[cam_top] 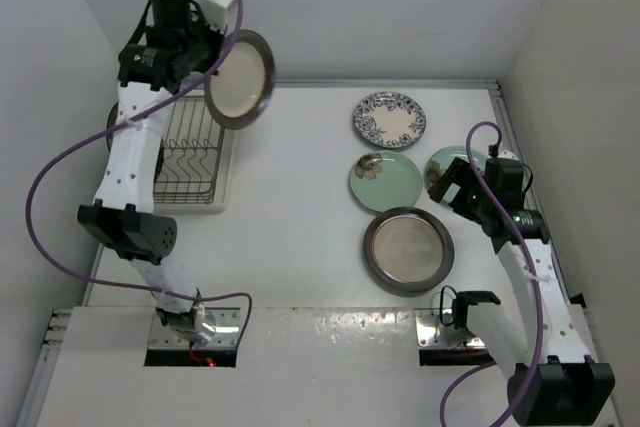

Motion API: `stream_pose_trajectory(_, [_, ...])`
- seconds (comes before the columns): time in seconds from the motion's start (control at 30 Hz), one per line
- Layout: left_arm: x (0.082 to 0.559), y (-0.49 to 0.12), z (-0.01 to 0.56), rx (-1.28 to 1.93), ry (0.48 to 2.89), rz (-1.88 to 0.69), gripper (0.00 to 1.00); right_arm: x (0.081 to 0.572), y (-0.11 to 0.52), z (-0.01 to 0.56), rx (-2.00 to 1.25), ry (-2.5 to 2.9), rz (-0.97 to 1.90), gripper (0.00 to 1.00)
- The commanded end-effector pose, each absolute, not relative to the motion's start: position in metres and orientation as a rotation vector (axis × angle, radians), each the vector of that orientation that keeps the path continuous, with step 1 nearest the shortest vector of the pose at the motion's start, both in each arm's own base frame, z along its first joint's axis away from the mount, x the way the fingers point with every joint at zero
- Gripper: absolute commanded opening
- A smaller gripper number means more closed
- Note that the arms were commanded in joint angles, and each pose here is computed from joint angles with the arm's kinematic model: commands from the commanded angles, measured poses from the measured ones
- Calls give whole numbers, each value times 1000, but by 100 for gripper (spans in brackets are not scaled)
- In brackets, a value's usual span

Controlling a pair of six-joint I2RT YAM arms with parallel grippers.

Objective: Load the plates into the dish rack

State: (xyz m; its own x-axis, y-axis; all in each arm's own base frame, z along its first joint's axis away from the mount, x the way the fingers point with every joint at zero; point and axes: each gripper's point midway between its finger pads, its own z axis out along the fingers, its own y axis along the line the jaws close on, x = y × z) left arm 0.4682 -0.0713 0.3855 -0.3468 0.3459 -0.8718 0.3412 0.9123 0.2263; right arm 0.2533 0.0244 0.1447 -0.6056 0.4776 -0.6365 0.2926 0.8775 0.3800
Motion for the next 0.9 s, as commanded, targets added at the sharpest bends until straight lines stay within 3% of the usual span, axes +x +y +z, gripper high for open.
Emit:
stream_pose_trajectory(0.0, [433,-7,494,316,1714,360,0,266,31,156,490,2222,339,100])
stream_pose_trajectory(0.23, [390,57,508,233,1710,676,0,278,37,171,445,2242,369,100])
stream_pose_trajectory(0.47, [383,103,461,219,1786,901,0,278,47,174,413,2275,374,100])
stream_pose_trajectory(0.87, [383,133,419,197,1817,1017,0,262,52,175,424,2296,332,100])
